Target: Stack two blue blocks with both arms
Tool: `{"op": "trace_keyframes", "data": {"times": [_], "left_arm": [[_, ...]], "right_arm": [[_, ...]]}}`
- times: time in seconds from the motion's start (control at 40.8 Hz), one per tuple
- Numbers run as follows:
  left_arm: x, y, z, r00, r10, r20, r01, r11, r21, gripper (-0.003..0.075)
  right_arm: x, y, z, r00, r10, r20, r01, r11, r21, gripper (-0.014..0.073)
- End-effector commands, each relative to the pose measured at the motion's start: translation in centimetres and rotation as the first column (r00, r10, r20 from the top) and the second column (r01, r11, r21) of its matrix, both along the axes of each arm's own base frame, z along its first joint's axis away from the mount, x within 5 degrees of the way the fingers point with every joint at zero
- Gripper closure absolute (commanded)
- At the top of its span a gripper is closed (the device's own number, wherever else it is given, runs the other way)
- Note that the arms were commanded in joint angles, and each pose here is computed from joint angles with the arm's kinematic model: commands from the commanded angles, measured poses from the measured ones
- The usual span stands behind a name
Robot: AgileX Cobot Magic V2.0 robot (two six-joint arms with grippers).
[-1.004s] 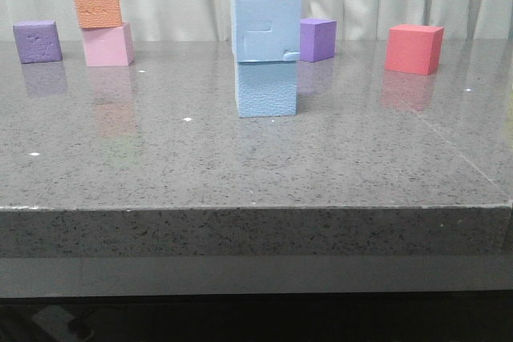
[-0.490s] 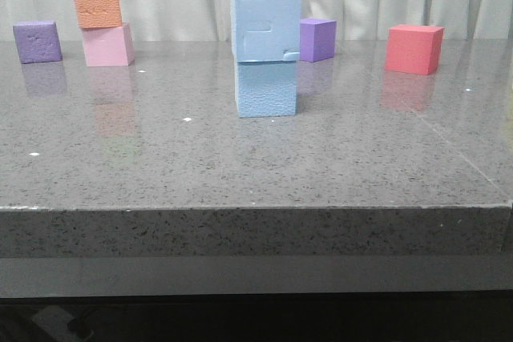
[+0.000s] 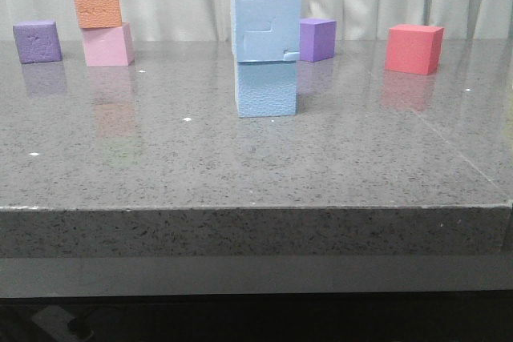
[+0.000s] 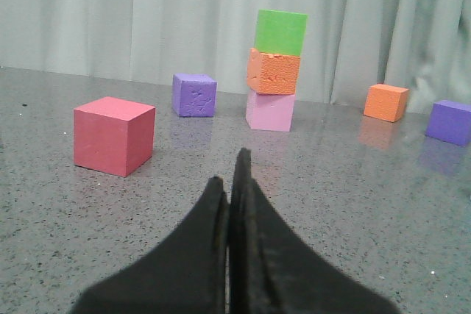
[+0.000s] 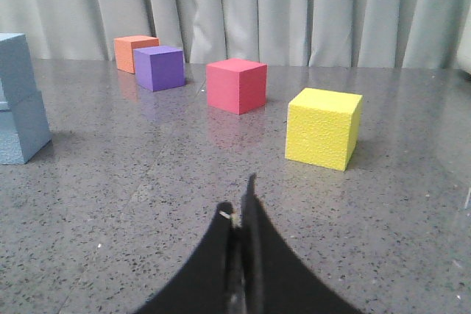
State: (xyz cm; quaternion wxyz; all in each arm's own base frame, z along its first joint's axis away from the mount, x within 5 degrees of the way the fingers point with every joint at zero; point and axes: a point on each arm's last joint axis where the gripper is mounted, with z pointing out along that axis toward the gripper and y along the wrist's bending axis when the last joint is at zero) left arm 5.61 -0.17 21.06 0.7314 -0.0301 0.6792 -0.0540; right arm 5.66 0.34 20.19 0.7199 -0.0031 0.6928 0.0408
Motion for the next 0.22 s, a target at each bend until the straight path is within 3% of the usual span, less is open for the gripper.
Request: {"op": "trace_keyframes", "data": {"times": [0.0, 0.196], "left_arm": [[-0.23, 0.04, 0.68, 0.996, 0.004, 0.091, -0.003, 1.0, -0.008, 0.0741], [-0.23, 0.04, 0.68, 0.996, 0.004, 0.091, -0.003, 1.0, -0.008, 0.0741]], "right_arm": [[-0.25, -0.03, 1.09, 0.994, -0.004, 0.113, 0.003, 1.0, 0.006, 0.0714], [-0.25, -0.03, 1.09, 0.994, -0.004, 0.113, 0.003, 1.0, 0.006, 0.0714]]}}
